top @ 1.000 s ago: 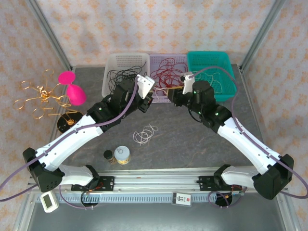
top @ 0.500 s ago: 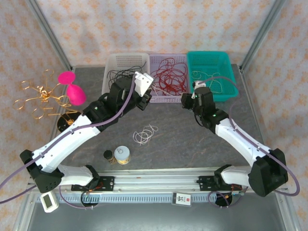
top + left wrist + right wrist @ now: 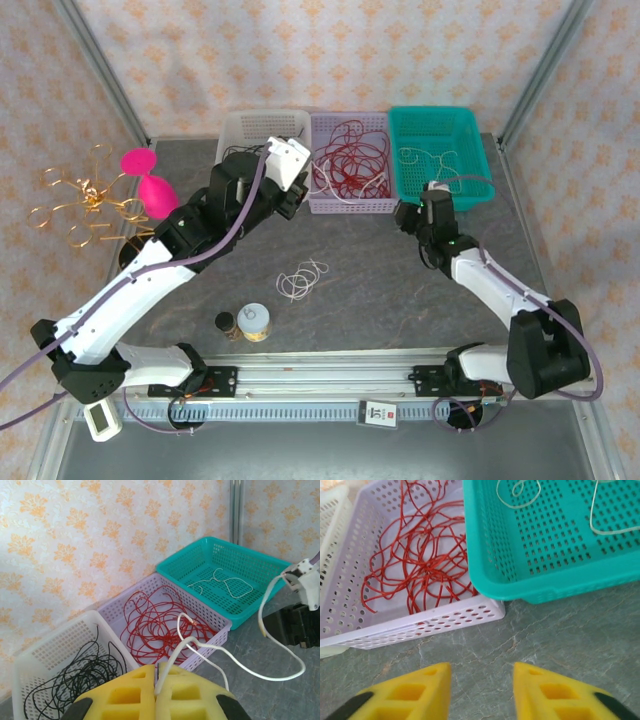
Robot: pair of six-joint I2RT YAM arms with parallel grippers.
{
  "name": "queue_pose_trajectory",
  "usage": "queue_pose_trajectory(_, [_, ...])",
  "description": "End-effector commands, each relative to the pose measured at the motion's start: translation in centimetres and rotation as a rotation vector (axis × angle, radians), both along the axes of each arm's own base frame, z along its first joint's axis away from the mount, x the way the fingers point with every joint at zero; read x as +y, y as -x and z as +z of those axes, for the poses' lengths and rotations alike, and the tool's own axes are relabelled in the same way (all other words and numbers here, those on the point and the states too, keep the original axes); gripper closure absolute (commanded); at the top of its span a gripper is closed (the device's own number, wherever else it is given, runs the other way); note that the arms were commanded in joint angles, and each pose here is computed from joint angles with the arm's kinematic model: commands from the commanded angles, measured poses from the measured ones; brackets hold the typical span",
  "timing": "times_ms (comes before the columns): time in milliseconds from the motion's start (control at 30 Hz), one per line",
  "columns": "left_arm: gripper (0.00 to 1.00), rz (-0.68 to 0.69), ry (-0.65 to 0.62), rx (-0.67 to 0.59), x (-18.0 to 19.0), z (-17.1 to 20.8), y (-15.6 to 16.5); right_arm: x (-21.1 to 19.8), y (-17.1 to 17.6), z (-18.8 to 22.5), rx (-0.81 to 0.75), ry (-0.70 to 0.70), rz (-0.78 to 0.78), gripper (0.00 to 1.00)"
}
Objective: Untangle the cables
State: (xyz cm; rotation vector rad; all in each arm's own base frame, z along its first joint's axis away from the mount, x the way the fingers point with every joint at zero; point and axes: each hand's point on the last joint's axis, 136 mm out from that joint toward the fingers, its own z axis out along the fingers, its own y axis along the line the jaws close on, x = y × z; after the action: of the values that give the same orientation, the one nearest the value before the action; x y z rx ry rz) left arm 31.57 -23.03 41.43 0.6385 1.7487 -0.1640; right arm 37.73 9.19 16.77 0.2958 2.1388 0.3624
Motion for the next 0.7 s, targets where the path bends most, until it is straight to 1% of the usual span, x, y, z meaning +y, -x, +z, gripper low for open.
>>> queue_pose_trajectory(0, [1.00, -0.006, -0.031, -0.017, 0.0, 0.8, 0.1, 0.6, 0.9, 5.1, -0.148, -0.009, 0.103, 0.51])
queue_pose_trajectory(67, [1.00, -0.029, -0.045, 0.001, -0.6, 0.2, 0.0, 4.1, 2.7, 8.8, -0.266, -0.051, 0.339, 0.42])
queue_pose_trajectory(133, [1.00, -0.047, -0.059, 0.018, -1.1, -0.5, -0.2, 6.5, 4.6, 12.0, -0.359, -0.052, 0.499, 0.35])
queue_pose_trajectory(267, [1.00, -0.096, -0.102, 0.063, -2.3, -2.3, -0.3, 10.4, 8.1, 17.0, -0.513, 0.008, 0.735, 0.29])
queue_pose_trajectory(367, [1.00, -0.165, -0.132, 0.101, -3.5, -3.8, 0.1, 12.8, 9.6, 19.0, -0.585, 0.018, 0.882, 0.29])
queue_pose_trajectory(467, [1.00, -0.201, -0.162, 0.128, -4.1, -5.1, 0.3, 14.2, 9.4, 19.9, -0.616, 0.020, 0.956, 0.30])
queue_pose_trajectory(533, [1.00, -0.209, -0.168, 0.134, -4.3, -5.4, 0.4, 15.3, 9.4, 19.6, -0.611, 0.007, 1.033, 0.31])
queue_pose_trajectory(667, [1.00, -0.222, -0.161, 0.137, -4.6, -5.5, 0.6, 17.6, 9.7, 18.3, -0.551, -0.046, 1.194, 0.40])
